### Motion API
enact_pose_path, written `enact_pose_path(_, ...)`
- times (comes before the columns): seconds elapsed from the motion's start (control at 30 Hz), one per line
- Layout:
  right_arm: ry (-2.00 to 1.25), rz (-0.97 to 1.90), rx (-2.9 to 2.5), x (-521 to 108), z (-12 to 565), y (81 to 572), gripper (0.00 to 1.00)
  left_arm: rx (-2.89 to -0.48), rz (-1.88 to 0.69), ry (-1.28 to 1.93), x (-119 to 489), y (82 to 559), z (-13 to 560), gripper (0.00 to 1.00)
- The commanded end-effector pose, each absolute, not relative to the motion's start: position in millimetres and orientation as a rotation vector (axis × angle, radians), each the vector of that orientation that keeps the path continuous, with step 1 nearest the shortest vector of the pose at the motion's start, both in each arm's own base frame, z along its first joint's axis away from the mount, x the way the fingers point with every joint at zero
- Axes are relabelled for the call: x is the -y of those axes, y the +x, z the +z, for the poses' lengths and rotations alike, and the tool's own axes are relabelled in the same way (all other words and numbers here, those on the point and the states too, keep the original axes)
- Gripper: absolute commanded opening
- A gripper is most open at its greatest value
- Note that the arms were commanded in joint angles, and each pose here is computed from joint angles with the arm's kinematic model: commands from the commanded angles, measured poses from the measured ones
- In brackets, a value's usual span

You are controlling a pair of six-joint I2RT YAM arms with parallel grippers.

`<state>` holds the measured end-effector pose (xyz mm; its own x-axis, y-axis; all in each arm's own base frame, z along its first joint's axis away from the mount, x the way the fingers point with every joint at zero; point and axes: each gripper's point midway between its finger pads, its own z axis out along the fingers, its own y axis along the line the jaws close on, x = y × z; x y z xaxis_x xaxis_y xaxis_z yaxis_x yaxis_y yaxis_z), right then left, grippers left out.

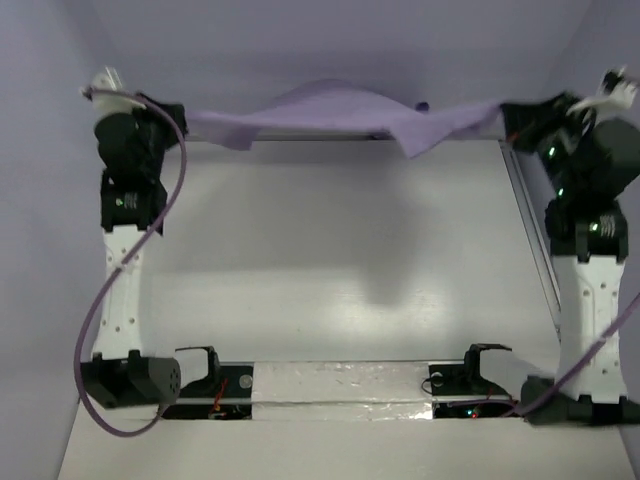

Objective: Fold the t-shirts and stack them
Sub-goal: Flatten out the tshirt, then grap the side of the flattened tshirt closest away from the robot with both arms

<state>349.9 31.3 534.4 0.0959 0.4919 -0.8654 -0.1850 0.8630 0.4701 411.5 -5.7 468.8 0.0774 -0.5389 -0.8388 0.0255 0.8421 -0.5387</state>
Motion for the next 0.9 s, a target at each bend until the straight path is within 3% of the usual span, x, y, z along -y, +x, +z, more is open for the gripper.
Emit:
enact_pose_path(0.0,0.37,0.561,-1.807,-43,347,349,0.0,-1.576,-0.323,-0.468,-11,396,369,0.0)
enact_pose_path(0.1,0.416,0.486,-1.965,-37,263,313,0.0,-1.726,-0.294,-0.528,-12,375,271,0.0)
enact_pose_path(0.13,0.458,0.475,-2.074,-37,212,297,0.0,-1.754,-0.332,-0.571,-8,371,250,0.0)
enact_pose_path(0.3,0.594,0.605,-2.364,-61,122,236,0.0,-1.961,-0.383,-0.744,4,327,130,0.0)
enact_pose_path(0.57,0.664,0.68,-2.497,-74,123,203,0.0,-2.104,-0.318,-0.844,1,290,91,0.0)
enact_pose_path(0.67,0.652,0.631,-2.431,-66,133,220,0.0,-2.071,-0.266,-0.834,-9,293,106,0.0)
enact_pose_path(0.87,0.586,0.537,-2.242,-45,177,305,0.0,-2.026,-0.181,-0.841,-30,319,134,0.0)
